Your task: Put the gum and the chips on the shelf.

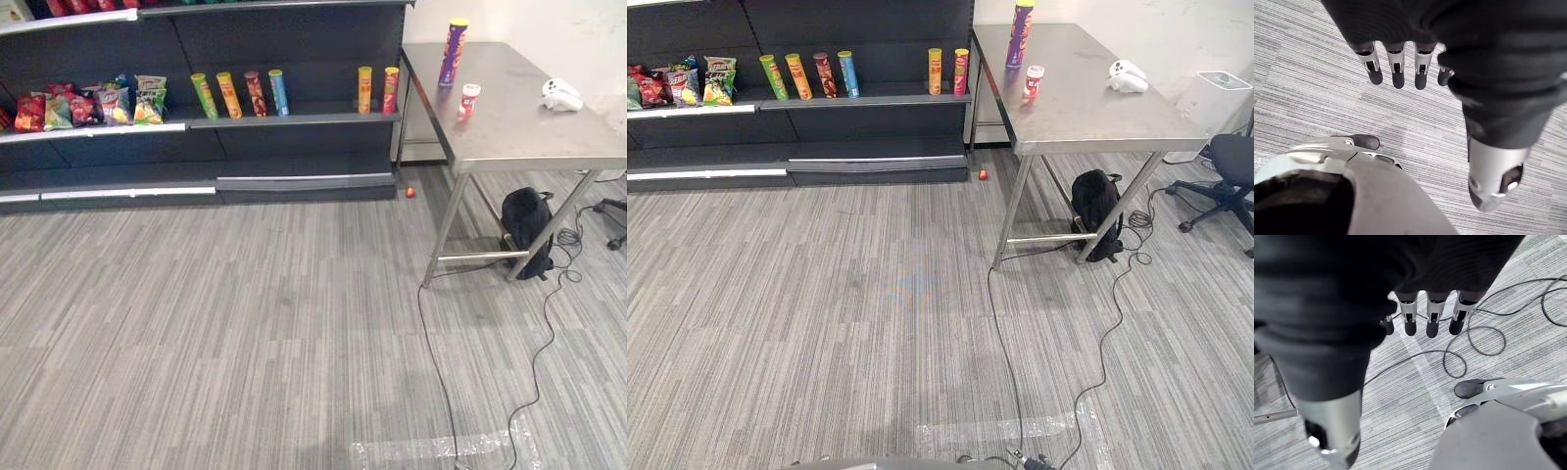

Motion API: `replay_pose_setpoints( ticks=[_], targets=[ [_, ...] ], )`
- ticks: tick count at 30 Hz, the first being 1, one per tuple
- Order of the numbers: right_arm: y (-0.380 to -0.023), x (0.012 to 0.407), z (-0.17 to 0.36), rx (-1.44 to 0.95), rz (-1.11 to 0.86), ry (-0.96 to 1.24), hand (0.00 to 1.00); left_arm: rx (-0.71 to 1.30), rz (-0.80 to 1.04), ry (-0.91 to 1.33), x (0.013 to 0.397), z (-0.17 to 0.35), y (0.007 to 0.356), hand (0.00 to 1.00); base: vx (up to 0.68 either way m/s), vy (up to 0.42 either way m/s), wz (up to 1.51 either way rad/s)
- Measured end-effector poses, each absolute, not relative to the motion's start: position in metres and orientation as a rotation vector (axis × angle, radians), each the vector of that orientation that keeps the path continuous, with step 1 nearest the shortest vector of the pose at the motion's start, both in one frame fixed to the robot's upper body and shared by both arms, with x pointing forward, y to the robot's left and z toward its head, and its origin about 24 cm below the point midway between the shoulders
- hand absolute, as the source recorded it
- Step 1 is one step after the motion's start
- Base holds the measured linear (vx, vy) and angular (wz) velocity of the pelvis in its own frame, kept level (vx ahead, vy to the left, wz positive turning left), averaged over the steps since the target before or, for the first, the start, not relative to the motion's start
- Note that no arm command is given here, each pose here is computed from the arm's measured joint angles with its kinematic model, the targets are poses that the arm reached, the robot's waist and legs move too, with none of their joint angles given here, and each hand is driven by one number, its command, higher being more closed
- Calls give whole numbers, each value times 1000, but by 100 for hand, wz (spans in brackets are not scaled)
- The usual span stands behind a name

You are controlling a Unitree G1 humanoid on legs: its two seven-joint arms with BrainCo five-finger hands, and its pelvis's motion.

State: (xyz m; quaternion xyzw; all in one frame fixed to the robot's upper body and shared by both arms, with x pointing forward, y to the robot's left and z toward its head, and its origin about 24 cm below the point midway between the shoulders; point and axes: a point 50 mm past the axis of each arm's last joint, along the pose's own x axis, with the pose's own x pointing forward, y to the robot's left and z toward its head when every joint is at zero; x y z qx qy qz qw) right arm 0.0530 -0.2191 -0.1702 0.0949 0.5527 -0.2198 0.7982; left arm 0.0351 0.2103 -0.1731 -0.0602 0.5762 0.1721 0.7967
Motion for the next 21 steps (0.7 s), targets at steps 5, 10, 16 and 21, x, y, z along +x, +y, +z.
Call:
replay_pose_setpoints(
  ticks=[5, 10, 16, 21],
  targets=[
    [-216, 75, -167, 213, -462, 1138, 0, -87, 358, 1205, 52, -170, 217, 0, -52, -29, -7],
    [-214, 76, -168, 212, -454, 1137, 0, -90, 373, 1183, 59, -169, 222, 0, -15, -52, 26],
    [-222, 78, -166, 167, -434, 1135, 0, -129, 386, 1151, 65, -168, 218, 0, 94, 32, 11],
    [-222, 86, -163, 130, -422, 1107, 0, -188, 432, 1131, 65, -168, 215, 0, 290, 260, -47]
  ],
)
